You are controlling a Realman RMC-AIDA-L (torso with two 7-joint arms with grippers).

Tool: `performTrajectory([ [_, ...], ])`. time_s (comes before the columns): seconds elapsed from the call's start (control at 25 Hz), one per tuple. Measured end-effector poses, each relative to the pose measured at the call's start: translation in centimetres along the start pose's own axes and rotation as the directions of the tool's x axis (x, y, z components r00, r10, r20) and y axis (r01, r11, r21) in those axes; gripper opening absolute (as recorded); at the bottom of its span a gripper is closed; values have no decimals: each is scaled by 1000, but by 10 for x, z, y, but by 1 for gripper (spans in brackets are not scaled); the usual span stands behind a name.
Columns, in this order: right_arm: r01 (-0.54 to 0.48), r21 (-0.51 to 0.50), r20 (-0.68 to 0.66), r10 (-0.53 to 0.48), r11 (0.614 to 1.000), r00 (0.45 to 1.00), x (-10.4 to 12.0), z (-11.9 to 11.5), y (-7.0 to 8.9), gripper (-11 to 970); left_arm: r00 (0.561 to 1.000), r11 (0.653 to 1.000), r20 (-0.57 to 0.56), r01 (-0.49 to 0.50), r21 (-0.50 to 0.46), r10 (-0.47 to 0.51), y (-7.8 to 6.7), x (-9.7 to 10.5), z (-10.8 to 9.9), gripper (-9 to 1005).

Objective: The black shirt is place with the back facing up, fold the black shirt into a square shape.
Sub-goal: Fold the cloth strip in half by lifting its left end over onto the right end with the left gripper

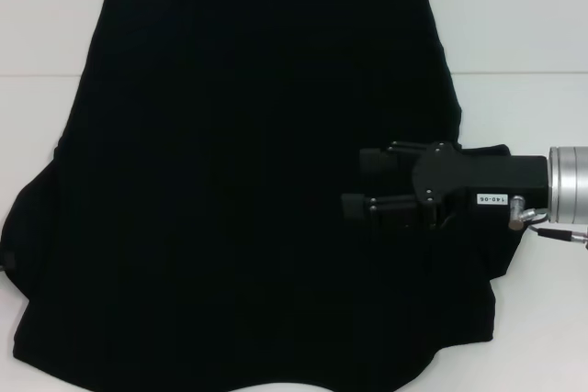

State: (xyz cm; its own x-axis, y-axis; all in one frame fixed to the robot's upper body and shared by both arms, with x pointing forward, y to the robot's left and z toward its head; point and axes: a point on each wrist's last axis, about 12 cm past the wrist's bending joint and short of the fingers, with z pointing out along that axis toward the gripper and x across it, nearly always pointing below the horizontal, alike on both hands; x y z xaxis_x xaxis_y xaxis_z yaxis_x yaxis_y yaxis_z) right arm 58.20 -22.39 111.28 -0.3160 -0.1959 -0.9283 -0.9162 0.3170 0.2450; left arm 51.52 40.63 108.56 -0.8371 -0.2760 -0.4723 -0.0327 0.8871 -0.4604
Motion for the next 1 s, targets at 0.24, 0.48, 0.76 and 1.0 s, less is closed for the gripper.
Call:
performTrajectory([
  [0.24, -6, 6, 10, 6, 1000, 1000, 1, 0, 0, 895, 999, 999, 40, 36, -6, -35, 9, 4, -7, -1],
  [0.48, -8, 18, 20, 7, 1000, 1000, 1, -1, -1, 895, 995, 997, 72, 69, -25, -67, 21, 13, -18, -2],
  [0.76, -3, 26, 21, 2, 1000, 1000, -1, 2, -2, 894, 991, 995, 98, 97, -34, -93, 32, 22, -29, -1],
  [1.0, 1, 28, 24, -1, 1000, 1000, -3, 6, -2, 895, 986, 991, 124, 122, -47, -116, 39, 27, -36, -1],
])
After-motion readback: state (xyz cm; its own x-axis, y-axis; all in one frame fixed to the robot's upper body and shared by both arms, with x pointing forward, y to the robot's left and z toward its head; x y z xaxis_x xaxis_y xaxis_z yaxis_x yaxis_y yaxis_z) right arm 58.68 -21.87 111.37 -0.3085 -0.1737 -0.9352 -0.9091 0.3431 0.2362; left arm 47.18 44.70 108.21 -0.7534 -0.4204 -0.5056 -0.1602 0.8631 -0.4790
